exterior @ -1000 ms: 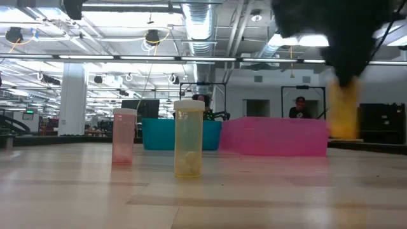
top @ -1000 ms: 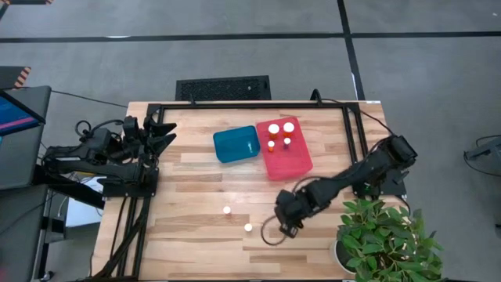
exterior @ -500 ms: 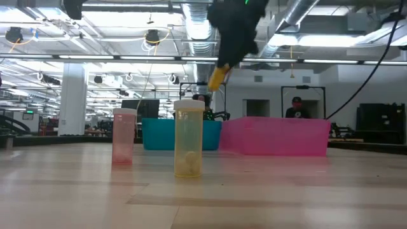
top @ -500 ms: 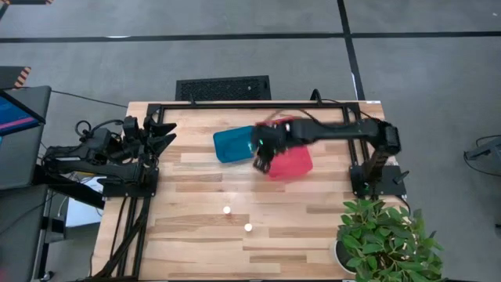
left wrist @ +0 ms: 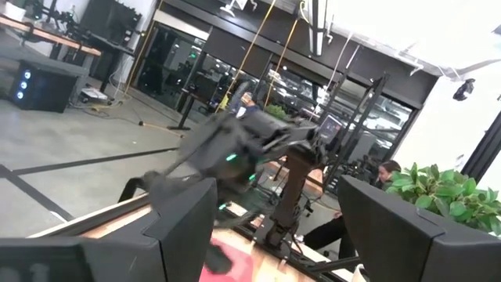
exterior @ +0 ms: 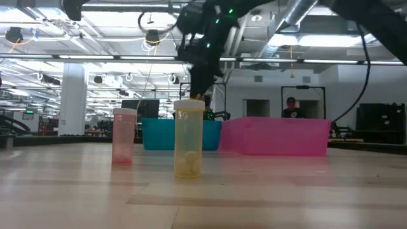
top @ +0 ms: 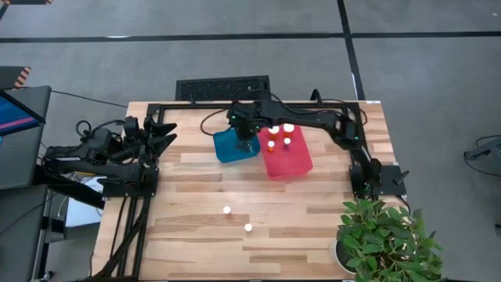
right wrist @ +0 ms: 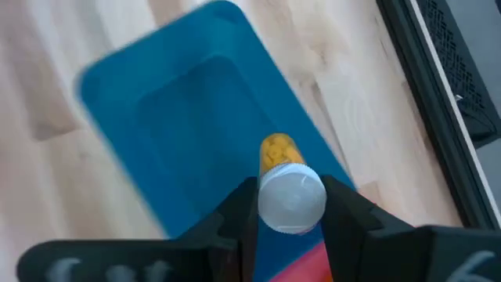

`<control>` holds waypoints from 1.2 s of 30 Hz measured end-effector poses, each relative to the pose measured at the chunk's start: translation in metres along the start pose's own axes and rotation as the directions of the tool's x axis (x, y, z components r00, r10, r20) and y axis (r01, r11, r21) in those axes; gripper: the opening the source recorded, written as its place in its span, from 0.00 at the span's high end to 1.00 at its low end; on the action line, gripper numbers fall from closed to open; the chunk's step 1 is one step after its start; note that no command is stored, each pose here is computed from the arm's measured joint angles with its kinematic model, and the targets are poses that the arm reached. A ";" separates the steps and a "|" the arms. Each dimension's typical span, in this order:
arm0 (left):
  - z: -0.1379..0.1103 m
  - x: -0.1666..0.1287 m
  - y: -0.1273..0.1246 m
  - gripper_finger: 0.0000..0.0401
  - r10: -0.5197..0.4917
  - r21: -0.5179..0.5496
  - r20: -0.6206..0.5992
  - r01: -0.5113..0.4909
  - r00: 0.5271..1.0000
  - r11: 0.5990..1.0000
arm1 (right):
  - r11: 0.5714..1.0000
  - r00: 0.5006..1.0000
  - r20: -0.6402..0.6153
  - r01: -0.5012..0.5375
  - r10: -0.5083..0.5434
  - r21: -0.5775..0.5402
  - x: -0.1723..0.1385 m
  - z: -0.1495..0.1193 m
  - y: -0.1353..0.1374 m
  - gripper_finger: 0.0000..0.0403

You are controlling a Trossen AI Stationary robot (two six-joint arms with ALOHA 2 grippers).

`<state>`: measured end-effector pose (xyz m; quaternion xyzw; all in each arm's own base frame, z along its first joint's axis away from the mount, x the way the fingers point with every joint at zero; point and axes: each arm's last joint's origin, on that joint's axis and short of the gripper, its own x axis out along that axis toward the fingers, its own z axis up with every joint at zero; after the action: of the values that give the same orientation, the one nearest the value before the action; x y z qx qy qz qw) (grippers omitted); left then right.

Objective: Pick and place medicine bottles into bin by pill shape (circle, oval)
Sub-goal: Put the orange pill bottle into the blue bin

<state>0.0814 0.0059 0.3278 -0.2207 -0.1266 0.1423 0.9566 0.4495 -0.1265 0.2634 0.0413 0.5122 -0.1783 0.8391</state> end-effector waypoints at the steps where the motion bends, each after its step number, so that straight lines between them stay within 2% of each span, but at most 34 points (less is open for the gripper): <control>1: 0.000 0.000 0.000 0.35 0.001 -0.001 0.000 -0.001 1.000 1.000 | 1.000 1.000 -0.018 0.002 -0.002 -0.003 0.007 0.001 -0.001 0.70; 7: 0.000 0.000 0.000 0.35 0.002 -0.008 0.001 -0.002 1.000 1.000 | 1.000 0.994 -0.112 0.003 -0.005 -0.018 0.045 -0.003 0.004 0.70; 14: 0.000 0.000 0.000 0.35 0.008 -0.012 -0.001 -0.008 1.000 1.000 | 0.998 0.984 -0.169 0.056 -0.061 -0.036 0.066 -0.010 0.005 0.70; 23: -0.001 0.000 0.001 0.35 0.015 -0.016 -0.012 -0.015 1.000 1.000 | 0.993 0.976 -0.193 0.090 -0.102 -0.072 0.069 -0.014 0.004 0.70; 36: -0.002 0.000 0.001 0.35 0.015 -0.016 -0.012 -0.015 1.000 1.000 | 0.993 0.975 -0.196 0.091 -0.104 -0.078 0.070 -0.014 0.001 0.69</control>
<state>0.0816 0.0061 0.3260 -0.2301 -0.1202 0.1470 0.9545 0.4667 -0.1399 0.1959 0.0051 0.6012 -0.1966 0.7745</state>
